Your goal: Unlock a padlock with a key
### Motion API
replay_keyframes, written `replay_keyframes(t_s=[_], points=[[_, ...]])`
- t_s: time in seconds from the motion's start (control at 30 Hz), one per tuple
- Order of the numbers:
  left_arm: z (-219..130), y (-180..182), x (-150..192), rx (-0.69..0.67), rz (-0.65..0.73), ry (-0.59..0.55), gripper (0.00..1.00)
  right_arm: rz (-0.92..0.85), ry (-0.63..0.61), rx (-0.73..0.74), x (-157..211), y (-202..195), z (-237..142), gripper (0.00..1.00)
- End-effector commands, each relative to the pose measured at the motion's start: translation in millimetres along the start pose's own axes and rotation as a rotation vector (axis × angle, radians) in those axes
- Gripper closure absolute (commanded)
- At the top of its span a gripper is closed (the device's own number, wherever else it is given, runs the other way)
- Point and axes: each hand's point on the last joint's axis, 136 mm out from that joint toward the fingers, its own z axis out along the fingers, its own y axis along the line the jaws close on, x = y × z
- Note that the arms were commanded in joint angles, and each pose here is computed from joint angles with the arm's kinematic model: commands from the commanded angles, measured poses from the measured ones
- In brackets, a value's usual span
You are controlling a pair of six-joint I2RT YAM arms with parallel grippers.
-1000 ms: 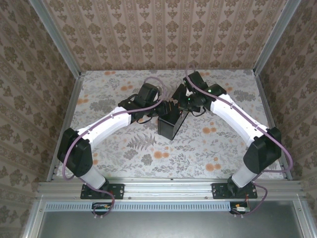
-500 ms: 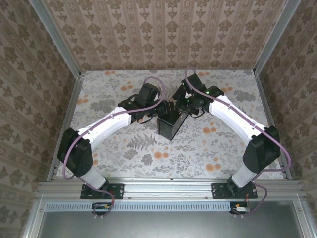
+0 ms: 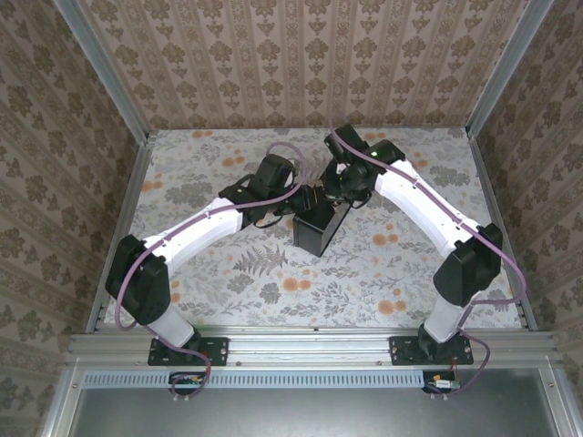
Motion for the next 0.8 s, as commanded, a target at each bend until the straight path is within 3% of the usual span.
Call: replay_keyframes(t_s=[0.0,0.13,0.37,0.77], points=[[12,5,19,-0.008,-0.012,0.054,0.68,-0.123,0.009,-0.029,13,33,-14,1.0],[10,5,17,-0.009,-0.022,0.039,0.68,-0.049,-0.01,-0.044,16,28,-9,1.0],[14,3,17,0.003,-0.04,0.045,0.68,0.257,-0.024,-0.363,24,64,1,1.0],[20,-9,25,0.055,-0.044,0.074,0.69,0.424,-0.019,-0.538,-11,80,-3,1.0]])
